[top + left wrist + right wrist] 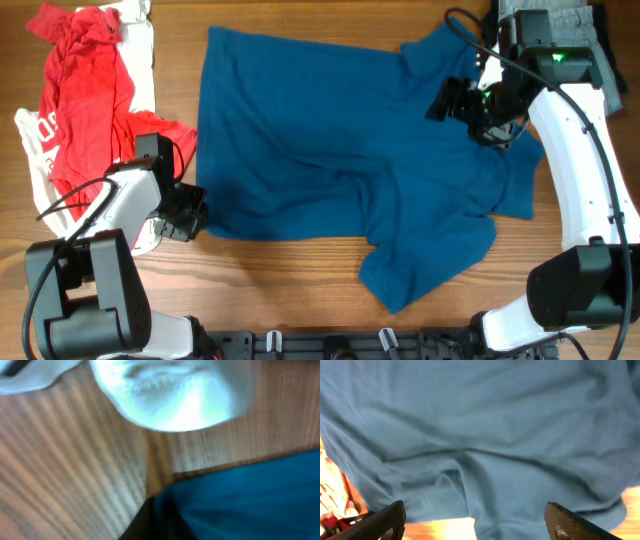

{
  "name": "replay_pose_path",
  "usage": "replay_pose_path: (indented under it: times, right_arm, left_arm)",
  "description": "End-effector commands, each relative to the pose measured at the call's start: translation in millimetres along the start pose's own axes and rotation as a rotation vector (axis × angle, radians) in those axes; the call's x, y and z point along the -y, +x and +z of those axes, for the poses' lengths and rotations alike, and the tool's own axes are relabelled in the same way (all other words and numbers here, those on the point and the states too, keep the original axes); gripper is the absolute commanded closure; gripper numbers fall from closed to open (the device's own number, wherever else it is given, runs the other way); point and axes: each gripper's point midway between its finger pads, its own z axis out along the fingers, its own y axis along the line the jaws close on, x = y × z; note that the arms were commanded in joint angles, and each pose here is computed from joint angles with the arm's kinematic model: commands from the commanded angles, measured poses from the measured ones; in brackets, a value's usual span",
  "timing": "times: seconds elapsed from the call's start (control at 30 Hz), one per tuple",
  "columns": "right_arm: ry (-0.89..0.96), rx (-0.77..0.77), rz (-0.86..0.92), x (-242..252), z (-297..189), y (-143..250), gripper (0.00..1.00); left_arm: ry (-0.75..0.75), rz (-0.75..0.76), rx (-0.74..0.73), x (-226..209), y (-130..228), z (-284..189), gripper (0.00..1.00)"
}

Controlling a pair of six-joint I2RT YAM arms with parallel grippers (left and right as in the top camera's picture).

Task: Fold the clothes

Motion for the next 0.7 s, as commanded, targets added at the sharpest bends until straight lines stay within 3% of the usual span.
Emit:
replay_pose_path:
  times: [0.0,0.23,0.33,0.5,0.67]
  right_arm:
    - [0.011,-0.028,0.017,1,-6,11,0.11]
    - [0.031,-0.062,0.018,8,-27,52,0.12]
    - [0.048,-0.103,0.062,16,-25,86,0.12]
    - [0.056,-0.210,0.100,20,4,150,0.17]
    - [0.119,-0.303,0.014,12,40,209,0.19]
  left_arm:
    - [-0.027,-0.004,0.029,-4,-6,10,0.96]
    - [0.026,0.007,0.071,10,-16,9,0.96]
    - [0.061,0.011,0.087,18,-20,9,0.96]
    - [0.101,0.016,0.111,28,-25,7,0.96]
    - [0.094,0.019,0.142,28,-30,7,0.95]
